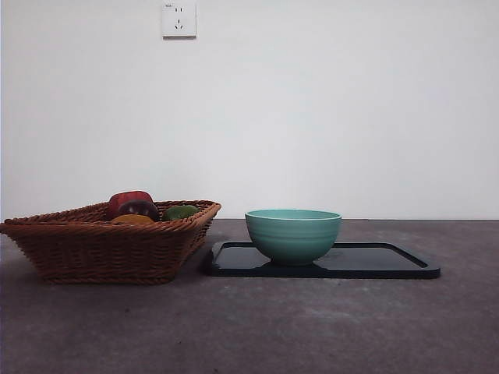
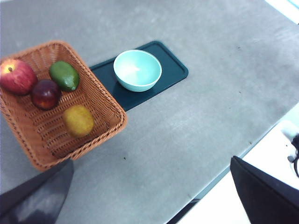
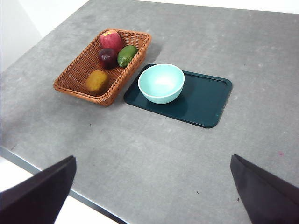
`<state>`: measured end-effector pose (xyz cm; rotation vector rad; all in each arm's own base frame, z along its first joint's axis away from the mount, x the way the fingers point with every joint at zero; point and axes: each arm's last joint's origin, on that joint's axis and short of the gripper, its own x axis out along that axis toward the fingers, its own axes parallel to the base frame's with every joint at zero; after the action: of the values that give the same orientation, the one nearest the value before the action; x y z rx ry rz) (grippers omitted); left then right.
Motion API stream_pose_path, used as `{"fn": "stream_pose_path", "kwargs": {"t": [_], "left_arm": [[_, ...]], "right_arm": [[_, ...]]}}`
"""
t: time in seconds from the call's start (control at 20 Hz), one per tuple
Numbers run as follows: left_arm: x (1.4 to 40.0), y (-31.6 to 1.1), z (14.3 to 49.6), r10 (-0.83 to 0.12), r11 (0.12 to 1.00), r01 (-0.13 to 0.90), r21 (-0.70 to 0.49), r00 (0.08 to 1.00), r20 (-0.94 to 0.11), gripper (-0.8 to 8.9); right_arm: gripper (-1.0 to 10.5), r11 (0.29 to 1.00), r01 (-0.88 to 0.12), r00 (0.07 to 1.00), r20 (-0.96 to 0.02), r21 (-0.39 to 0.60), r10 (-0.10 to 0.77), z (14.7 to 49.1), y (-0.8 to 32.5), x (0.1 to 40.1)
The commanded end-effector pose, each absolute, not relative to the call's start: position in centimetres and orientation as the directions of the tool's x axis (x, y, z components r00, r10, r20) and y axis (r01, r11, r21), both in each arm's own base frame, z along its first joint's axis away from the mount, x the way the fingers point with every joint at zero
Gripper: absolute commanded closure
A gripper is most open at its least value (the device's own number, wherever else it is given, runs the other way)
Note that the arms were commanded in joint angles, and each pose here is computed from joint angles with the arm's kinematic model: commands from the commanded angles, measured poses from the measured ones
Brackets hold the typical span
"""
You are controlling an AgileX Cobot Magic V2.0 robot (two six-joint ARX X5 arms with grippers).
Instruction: Pick up the wifruite, put it on the bowl, pick up the plate, put it on desk
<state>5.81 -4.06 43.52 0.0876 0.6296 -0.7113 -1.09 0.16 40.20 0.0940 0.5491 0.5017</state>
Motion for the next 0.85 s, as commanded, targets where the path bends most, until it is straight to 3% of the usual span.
{"fn": "stream_pose_path", "kwargs": {"t": [0.05, 0.5, 0.85], "left_arm": [[4.6, -3.5, 42.8, -0.609, 0.740, 0.663, -0.113, 0.589, -0.531, 2.38], [3.2, -2.7, 40.2, -0.639, 0.719, 0.681, -0.134, 0.575, -0.511, 2.38], [3.3, -2.8, 40.5, -0.650, 0.717, 0.686, -0.124, 0.592, -0.477, 2.38]], "right_arm": [[4.0, 0.879, -0.417, 0.705, -0.529, 0.230, 0.473, 39.9, 0.0, -1.6], [4.0, 0.882, -0.394, 0.694, -0.546, 0.257, 0.469, 39.9, 0.2, -1.0], [4.0, 0.906, -0.265, 0.502, -0.755, 0.329, 0.421, 39.5, 3.4, 7.0]]}}
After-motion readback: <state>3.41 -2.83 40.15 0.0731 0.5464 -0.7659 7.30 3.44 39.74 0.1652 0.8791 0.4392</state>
